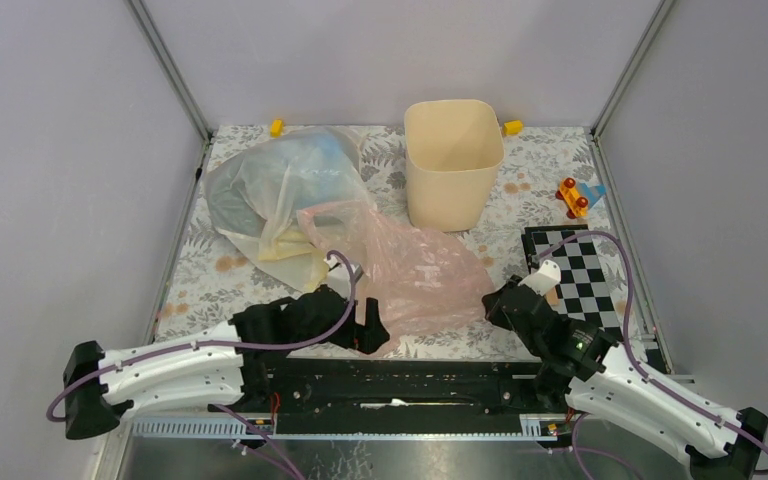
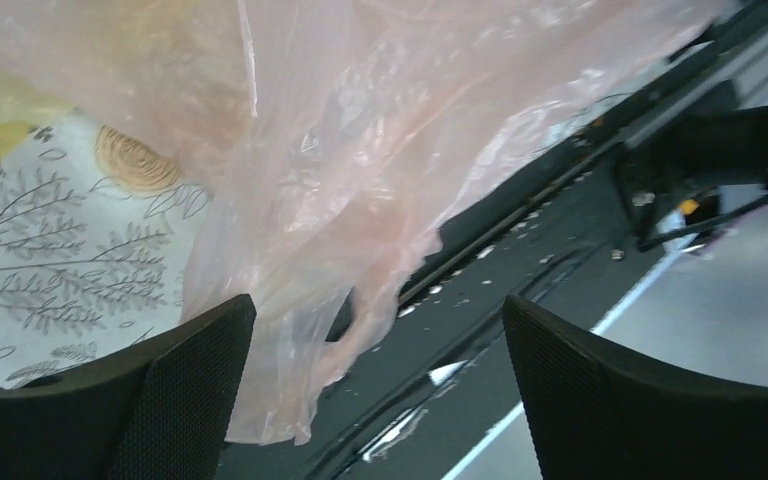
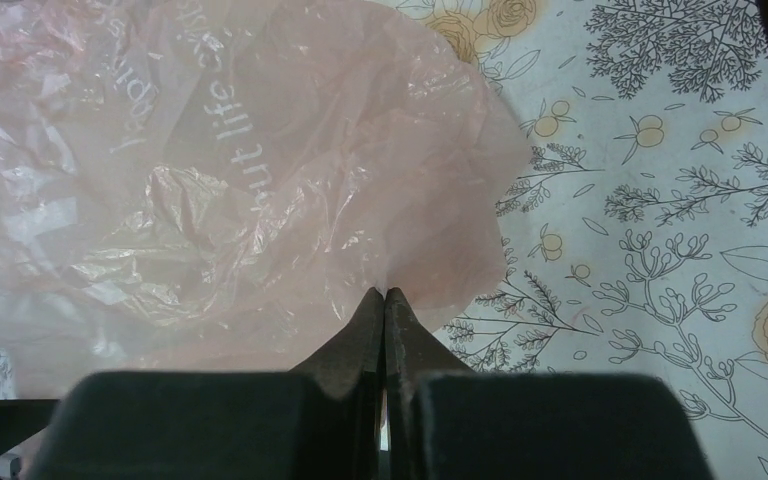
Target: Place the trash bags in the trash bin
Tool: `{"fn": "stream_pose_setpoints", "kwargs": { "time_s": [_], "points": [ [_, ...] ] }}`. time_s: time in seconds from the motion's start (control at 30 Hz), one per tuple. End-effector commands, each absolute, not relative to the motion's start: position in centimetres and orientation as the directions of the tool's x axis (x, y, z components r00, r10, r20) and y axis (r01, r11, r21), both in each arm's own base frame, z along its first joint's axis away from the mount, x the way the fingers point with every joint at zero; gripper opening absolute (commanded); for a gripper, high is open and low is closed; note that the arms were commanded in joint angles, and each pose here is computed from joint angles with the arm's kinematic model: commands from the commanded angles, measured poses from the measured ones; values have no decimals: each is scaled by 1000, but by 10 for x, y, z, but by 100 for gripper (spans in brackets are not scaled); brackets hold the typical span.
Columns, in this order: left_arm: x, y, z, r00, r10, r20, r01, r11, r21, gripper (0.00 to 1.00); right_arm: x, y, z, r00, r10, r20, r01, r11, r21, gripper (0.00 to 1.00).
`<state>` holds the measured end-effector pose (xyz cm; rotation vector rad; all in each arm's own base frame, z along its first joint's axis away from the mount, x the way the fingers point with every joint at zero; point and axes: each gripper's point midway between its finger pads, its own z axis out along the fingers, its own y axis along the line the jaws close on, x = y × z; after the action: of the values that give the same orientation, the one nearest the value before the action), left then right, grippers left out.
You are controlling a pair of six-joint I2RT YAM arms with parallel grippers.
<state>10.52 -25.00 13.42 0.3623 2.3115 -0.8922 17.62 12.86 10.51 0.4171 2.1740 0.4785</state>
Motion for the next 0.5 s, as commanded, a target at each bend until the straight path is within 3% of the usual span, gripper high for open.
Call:
{"fn": "stream_pose_setpoints", "kwargs": {
  "time_s": [0.0,0.17,0.4,0.47],
  "points": [
    [119,-239,127,-756,32,-654,402,812,-424,93,184,135,130,-546,479,-687,101,852,514,0],
    [137,-196,112,-742,-13,-670,229,934,-273,82,184,128,133,-528,482,-699,109,855,507,0],
    [147,-175,123,-698,-131,-704,115,950,-291,84,184,119,135,-507,482,-715,125,861,493,0],
    [144,-180,128,-705,-141,-695,132,937,-324,91,184,119,136,-505,486,-714,124,859,497,0]
  ]
}}
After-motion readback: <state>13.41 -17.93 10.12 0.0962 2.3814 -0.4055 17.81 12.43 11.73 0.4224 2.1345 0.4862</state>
